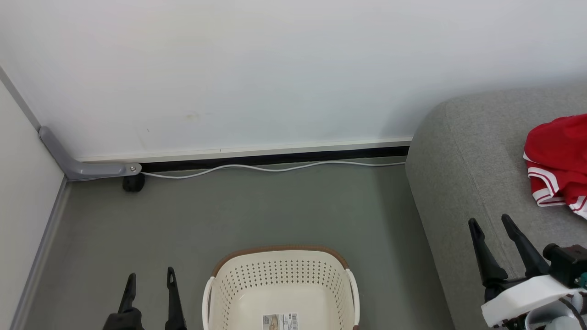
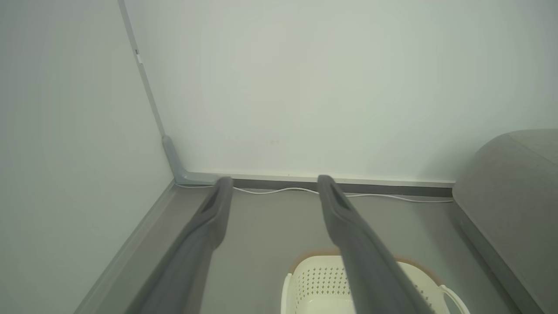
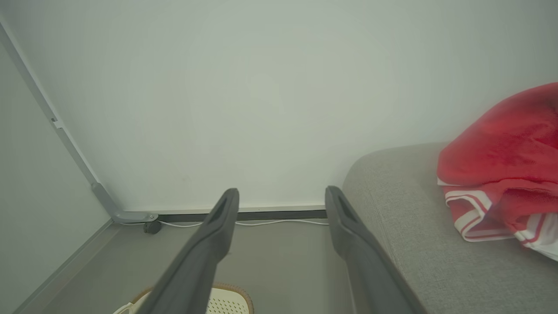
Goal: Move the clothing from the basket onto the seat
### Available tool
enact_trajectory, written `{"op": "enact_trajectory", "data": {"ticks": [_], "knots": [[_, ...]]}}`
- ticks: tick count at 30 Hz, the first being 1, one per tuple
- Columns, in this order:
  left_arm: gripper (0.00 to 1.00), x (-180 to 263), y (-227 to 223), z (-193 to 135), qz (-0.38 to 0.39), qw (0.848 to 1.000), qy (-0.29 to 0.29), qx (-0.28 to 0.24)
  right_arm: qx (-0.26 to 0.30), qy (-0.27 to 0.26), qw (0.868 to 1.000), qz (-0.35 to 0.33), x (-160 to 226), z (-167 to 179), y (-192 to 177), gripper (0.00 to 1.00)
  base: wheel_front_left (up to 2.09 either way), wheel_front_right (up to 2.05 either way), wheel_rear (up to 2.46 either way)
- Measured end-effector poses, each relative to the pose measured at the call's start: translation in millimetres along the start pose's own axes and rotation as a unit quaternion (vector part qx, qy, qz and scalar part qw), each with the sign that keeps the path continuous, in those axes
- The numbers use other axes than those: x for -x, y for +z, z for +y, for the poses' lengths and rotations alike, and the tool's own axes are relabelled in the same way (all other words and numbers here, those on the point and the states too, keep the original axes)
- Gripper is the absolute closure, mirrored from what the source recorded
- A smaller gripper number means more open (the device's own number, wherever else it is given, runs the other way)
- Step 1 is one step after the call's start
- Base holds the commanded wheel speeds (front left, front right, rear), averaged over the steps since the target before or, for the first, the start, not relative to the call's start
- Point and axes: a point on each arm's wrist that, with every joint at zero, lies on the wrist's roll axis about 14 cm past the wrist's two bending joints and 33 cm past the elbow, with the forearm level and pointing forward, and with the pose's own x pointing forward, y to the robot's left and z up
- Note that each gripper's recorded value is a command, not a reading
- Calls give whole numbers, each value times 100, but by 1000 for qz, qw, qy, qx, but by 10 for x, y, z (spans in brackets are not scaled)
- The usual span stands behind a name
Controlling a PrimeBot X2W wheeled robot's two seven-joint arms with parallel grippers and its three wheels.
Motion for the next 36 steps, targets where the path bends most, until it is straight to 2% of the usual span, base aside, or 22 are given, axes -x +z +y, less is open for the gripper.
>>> {"op": "enact_trajectory", "data": {"ticks": [11,25,26,31,36], "knots": [[0,113,-76,-46,13,1000,-8,10,10,-6,1000,26,145,6,-189,0,0,0,0],[0,119,-145,-93,26,999,-19,22,9,-15,999,30,148,-42,-221,0,0,0,0],[100,123,-166,-100,30,999,-20,25,8,-16,999,32,152,-43,-236,100,0,0,0],[100,198,-353,-82,61,998,-15,27,-18,-24,997,72,292,22,-529,100,0,0,0],[100,211,-391,-65,75,996,-10,55,-41,-35,996,71,290,-8,-522,100,0,0,0]]}}
